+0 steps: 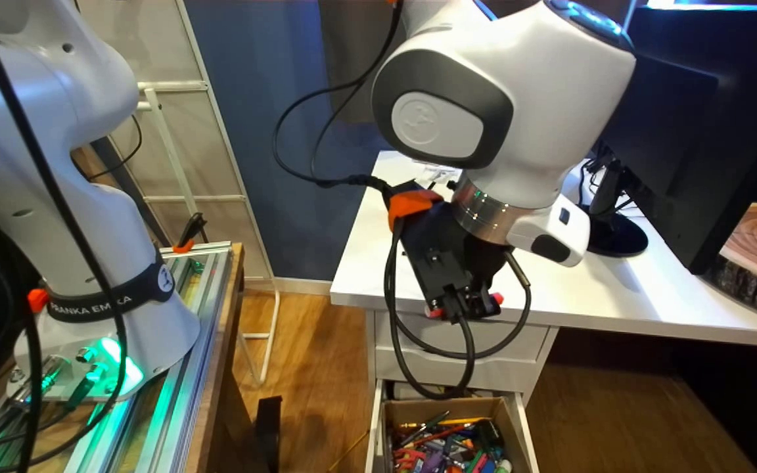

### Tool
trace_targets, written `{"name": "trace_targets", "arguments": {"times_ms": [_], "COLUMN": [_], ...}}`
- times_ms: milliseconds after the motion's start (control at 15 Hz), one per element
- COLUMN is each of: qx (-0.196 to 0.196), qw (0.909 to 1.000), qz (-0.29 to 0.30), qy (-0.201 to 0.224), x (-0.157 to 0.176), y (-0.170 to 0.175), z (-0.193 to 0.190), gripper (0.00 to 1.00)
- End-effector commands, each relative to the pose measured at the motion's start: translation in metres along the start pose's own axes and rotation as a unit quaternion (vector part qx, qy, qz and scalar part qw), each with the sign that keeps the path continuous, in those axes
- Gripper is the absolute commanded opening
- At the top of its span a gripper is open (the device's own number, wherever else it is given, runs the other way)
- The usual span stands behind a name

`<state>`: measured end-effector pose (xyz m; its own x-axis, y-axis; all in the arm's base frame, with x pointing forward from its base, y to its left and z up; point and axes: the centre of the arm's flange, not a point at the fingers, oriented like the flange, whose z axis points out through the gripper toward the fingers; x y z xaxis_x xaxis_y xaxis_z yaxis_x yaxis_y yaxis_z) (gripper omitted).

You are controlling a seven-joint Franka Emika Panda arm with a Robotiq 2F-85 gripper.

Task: Take the marker out of the drawer

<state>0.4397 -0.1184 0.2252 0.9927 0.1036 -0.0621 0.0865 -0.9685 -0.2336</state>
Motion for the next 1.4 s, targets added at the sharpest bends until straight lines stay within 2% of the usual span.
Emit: {"name": "trace_targets", "arguments": {"times_ms": [0,267,333,600,867,1067,1333], "qx": [0.000,0.000,0.002,0.007,0.013,0.015,0.001], "qw": [1.0000,1.0000,0.9999,0.9980,0.9951,0.9951,0.9978], "qz": [0.000,0.000,-0.010,-0.053,-0.082,-0.072,-0.018], "qy": [0.000,0.000,0.011,0.034,0.054,0.066,0.064], "x": [0.000,0.001,0.009,0.048,0.081,0.096,0.109], "y": [0.000,0.000,-0.010,-0.062,-0.110,-0.121,-0.114], "z": [0.000,0.000,-0.004,-0.020,-0.018,-0.009,0.013], "gripper": [0.26,0.26,0.07,0.07,0.07,0.07,0.07]}}
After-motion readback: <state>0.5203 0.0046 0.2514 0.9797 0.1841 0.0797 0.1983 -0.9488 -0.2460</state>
